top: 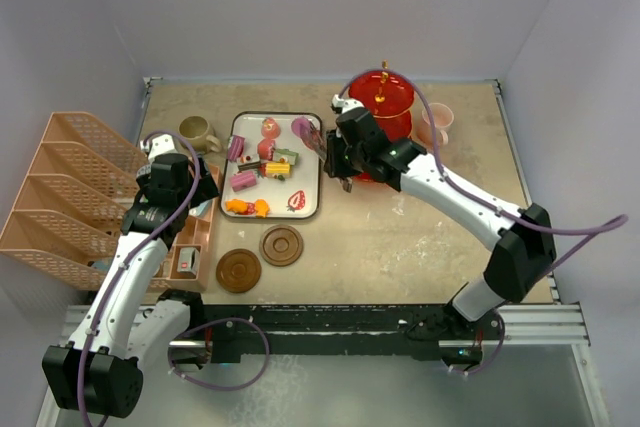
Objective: Serve the afternoon tea
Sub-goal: Pick up the desert from the tray, then place the desert on the desert table.
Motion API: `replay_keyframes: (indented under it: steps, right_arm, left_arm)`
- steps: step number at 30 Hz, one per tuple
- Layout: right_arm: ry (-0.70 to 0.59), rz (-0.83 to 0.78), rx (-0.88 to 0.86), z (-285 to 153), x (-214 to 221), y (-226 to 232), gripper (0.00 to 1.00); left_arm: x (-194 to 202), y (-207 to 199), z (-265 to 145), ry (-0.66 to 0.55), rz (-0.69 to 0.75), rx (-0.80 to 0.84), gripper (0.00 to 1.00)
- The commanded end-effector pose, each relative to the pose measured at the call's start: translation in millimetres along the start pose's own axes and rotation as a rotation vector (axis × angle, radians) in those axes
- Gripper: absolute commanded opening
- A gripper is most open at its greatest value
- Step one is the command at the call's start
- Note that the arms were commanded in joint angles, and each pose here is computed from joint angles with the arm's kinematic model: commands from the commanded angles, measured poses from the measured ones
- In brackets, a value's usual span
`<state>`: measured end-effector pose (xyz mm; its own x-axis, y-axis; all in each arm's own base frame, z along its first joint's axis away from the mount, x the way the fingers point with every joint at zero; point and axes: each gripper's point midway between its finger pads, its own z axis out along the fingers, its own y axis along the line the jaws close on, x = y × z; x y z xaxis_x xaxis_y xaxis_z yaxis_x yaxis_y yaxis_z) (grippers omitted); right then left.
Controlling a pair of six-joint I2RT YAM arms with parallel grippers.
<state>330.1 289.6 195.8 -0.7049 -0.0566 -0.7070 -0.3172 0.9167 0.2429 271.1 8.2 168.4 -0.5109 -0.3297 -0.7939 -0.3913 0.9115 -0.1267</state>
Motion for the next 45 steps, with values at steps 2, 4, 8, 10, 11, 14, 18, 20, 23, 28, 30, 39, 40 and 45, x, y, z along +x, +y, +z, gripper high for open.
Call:
replay_keyframes:
  steps: [2,4,8,10,11,14,18,20,23,28,30,39,40,45]
  right_arm:
    - [-0.012,-0.015,0.013,-29.6,15.5,-11.2,0.26]
    - [-0.001,-0.015,0.038,-36.5,27.7,-21.5,0.26]
    - [0.014,-0.016,0.082,-47.6,44.6,-37.7,0.26]
    - [0.018,-0.013,0.110,-51.2,50.7,-45.8,0.26]
    - [0.020,-0.006,0.133,-53.2,53.8,-51.0,0.26]
    - [-0.005,0.013,0.186,-58.1,54.8,-62.5,0.26]
    - [0.000,0.037,0.235,-58.4,59.0,-71.1,0.26]
    - [0.005,0.036,0.276,-56.5,61.5,-78.4,0.27]
    - [0.001,0.038,0.326,-51.7,61.0,-85.7,0.27]
    - [0.015,0.034,0.413,-34.8,63.9,-96.1,0.27]
    - [0.007,0.039,0.443,-29.2,61.2,-99.1,0.28]
    - [-0.090,0.051,0.501,-14.5,33.3,-100.3,0.28]
    - [-0.093,0.047,0.501,-11.8,31.5,-99.9,0.28]
    - [-0.103,0.018,0.515,2.6,26.9,-100.2,0.29]
  left_arm:
    - [-23.1,-9.3,-6.8,-0.061,-0.030,0.027,0.94]
    - [-22.6,-9.4,-6.7,-0.059,-0.029,0.028,0.94]
    - [-22.2,-9.3,-6.5,-0.058,-0.029,0.028,0.94]
    - [-21.9,-9.5,-6.3,-0.057,-0.029,0.028,0.94]
    - [-21.6,-9.5,-6.1,-0.056,-0.028,0.028,0.94]
    - [-21.8,-9.7,-6.1,-0.057,-0.029,0.029,0.94]
    - [-21.6,-10.6,-6.0,-0.054,-0.028,0.032,0.94]
    - [-21.6,-10.7,-6.2,-0.055,-0.027,0.033,0.94]
    - [-21.8,-10.5,-6.7,-0.057,-0.028,0.033,0.94]
    - [-22.1,-10.8,-7.2,-0.059,-0.026,0.033,0.94]
    - [-21.3,-11.0,-7.2,-0.057,-0.025,0.033,0.94]
    - [-21.7,-11.7,-7.5,-0.059,-0.023,0.034,0.94]
    - [-21.8,-11.7,-7.7,-0.059,-0.023,0.035,0.94]
    - [-22.3,-11.7,-8.0,-0.061,-0.024,0.035,0.94]
